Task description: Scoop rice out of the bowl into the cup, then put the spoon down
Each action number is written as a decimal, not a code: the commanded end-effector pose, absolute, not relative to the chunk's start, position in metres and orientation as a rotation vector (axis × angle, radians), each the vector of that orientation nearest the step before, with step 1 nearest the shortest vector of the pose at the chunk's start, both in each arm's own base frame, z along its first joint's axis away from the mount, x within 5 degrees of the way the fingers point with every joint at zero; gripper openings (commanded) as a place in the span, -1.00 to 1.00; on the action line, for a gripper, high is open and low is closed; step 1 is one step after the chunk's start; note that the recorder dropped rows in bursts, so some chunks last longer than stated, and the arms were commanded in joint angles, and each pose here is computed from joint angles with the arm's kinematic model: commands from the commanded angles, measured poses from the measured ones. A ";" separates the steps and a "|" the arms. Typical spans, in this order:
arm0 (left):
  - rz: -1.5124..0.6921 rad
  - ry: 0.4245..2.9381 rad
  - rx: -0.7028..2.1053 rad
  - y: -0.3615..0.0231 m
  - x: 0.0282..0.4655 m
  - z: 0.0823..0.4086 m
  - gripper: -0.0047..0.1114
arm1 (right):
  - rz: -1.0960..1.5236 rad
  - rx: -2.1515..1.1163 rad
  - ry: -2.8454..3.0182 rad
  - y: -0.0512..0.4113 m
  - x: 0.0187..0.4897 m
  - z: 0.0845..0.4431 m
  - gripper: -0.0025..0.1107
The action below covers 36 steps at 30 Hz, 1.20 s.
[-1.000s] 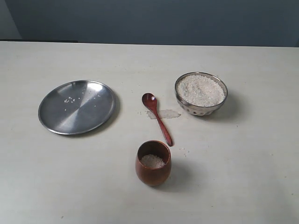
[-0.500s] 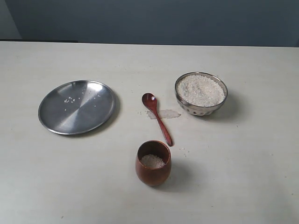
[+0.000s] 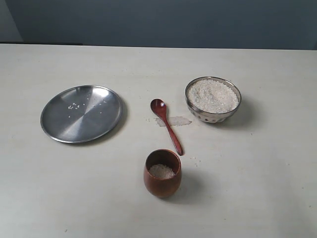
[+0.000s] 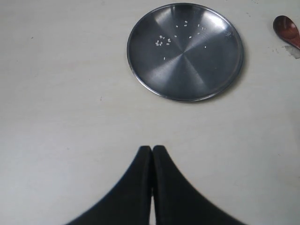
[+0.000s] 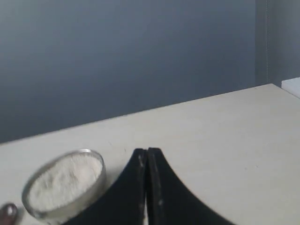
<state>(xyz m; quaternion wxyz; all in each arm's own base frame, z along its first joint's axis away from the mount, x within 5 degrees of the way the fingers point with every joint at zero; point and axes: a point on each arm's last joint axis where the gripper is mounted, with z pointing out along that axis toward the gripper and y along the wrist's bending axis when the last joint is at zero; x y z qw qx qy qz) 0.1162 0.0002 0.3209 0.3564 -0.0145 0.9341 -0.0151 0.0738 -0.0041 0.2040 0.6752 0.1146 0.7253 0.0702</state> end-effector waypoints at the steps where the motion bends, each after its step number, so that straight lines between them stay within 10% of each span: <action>1: -0.038 2.401 -0.038 0.001 0.117 0.323 -0.91 | 0.285 0.442 1.502 -0.009 0.074 0.212 -0.96; 25: -0.034 2.402 -0.037 0.001 0.117 0.323 -0.91 | 0.340 0.413 1.628 -0.002 0.074 0.203 -0.96; 36: -0.034 2.402 -0.037 0.001 0.117 0.323 -0.91 | 0.359 0.269 1.583 0.005 0.071 0.253 -0.96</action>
